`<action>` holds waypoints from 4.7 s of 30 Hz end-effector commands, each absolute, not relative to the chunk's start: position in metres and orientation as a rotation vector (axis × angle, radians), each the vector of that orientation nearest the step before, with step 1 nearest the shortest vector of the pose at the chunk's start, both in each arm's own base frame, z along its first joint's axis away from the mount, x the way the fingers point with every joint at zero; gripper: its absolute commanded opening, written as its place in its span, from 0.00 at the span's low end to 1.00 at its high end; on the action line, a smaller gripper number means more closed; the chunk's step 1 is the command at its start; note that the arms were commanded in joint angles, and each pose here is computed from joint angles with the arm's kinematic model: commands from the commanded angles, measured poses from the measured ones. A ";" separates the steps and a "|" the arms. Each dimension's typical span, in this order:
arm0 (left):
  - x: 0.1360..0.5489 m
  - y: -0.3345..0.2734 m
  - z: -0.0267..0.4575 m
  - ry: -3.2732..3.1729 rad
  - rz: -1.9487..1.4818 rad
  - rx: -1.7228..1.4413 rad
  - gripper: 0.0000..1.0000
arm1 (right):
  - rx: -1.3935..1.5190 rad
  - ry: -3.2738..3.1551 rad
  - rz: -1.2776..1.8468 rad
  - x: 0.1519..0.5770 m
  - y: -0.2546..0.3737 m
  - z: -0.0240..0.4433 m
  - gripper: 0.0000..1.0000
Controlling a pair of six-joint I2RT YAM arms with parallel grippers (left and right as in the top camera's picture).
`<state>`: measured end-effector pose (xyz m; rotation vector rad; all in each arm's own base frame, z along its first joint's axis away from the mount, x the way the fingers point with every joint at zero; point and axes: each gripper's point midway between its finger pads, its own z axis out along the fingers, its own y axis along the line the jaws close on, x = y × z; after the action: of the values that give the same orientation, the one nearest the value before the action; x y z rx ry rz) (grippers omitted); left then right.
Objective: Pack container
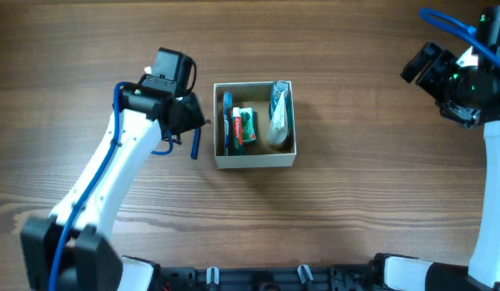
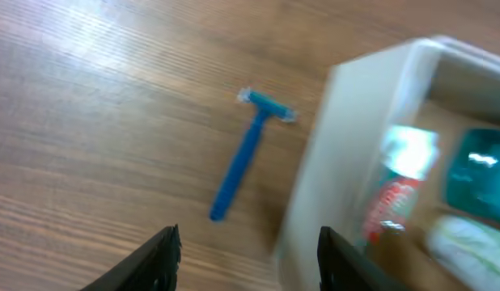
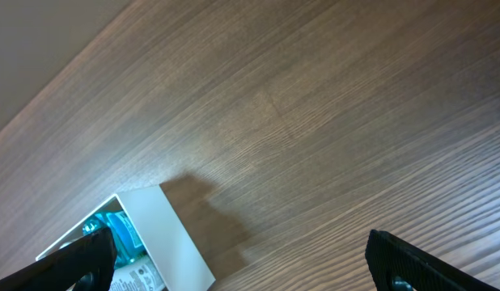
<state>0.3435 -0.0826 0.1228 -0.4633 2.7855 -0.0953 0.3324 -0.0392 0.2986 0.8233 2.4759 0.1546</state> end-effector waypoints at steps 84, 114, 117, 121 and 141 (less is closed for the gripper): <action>0.176 -0.016 0.319 2.295 -0.079 -0.141 1.00 | 0.831 2.487 0.162 0.334 -0.039 0.295 0.99; 0.209 -0.002 0.121 1.986 -0.217 -0.328 1.00 | 0.831 2.487 0.162 0.334 -0.039 0.295 1.00; 0.209 -0.002 0.117 1.978 -0.218 -0.327 1.00 | 0.831 2.487 0.162 0.334 -0.039 0.295 1.00; 0.205 -0.002 0.094 2.044 -0.208 -0.337 1.00 | 0.830 2.487 0.161 0.334 -0.039 0.295 1.00; 0.205 -0.002 0.094 2.044 -0.208 -0.337 1.00 | 0.831 2.474 0.147 0.334 -0.042 0.296 1.00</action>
<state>0.2064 0.0001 0.1021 -0.3474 2.0271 -0.2003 0.3323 -0.0391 0.2981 0.8238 2.4773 0.1542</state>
